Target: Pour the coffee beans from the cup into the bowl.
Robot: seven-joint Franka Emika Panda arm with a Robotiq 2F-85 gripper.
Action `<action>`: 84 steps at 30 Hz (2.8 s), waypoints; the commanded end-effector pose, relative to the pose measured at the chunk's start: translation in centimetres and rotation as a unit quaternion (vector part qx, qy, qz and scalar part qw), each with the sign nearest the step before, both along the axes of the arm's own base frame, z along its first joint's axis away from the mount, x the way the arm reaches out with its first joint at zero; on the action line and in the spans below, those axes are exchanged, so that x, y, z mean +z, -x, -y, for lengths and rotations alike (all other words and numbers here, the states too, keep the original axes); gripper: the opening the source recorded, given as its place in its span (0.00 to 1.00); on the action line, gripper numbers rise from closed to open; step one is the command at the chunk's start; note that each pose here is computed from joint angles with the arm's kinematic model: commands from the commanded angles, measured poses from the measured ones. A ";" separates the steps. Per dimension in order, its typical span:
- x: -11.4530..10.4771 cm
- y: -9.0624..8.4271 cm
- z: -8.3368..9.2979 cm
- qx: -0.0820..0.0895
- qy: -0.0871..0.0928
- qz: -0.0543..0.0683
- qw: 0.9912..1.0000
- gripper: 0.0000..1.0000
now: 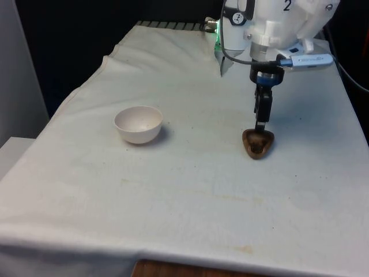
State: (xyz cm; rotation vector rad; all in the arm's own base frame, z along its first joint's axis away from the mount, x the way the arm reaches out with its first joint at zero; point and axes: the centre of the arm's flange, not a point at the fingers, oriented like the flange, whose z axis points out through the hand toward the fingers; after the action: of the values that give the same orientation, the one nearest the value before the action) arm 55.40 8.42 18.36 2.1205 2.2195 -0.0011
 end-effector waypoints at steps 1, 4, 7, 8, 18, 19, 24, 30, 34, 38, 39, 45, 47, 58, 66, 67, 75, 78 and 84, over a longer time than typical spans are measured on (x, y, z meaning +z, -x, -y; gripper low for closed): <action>0.0 -0.2 0.1 -0.006 0.008 0.002 1.000 1.00; 0.0 -0.2 0.0 -0.013 0.009 0.001 1.000 1.00; 0.0 -0.2 -0.3 -0.018 0.011 0.002 1.000 1.00; 0.0 -0.2 -0.5 -0.019 0.012 0.002 1.000 1.00; -0.3 -0.5 -1.0 -0.030 0.014 0.000 0.999 1.00; -0.3 -0.6 -0.7 -0.032 0.023 0.003 0.999 1.00; -0.4 -0.6 -0.6 -0.032 0.028 0.006 0.999 1.00; -0.1 -0.3 -0.5 -0.032 0.032 0.012 0.999 1.00; 0.2 0.1 -0.6 -0.030 0.035 0.020 0.999 1.00; 0.6 0.4 -1.0 -0.029 0.038 0.028 0.998 1.00; 0.6 0.4 -1.0 -0.029 0.038 0.028 0.998 1.00; 0.4 0.7 -1.7 -0.029 0.043 0.035 0.998 1.00; 0.2 0.7 -2.1 -0.029 0.045 0.037 0.998 1.00; -0.6 0.6 -2.3 -0.029 0.047 0.039 0.998 1.00; -0.6 0.6 -1.8 -0.032 0.051 0.039 0.997 1.00; -0.7 0.6 -1.7 -0.032 0.051 0.038 0.997 1.00; -1.2 0.5 -1.6 -0.032 0.051 0.037 0.997 1.00; -1.3 0.5 -1.6 -0.033 0.051 0.037 0.998 1.00; -1.3 0.5 -1.6 -0.034 0.050 0.036 0.998 1.00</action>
State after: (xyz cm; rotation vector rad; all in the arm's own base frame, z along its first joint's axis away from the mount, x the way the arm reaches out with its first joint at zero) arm 54.73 10.13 16.92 2.1169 2.0747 -0.0476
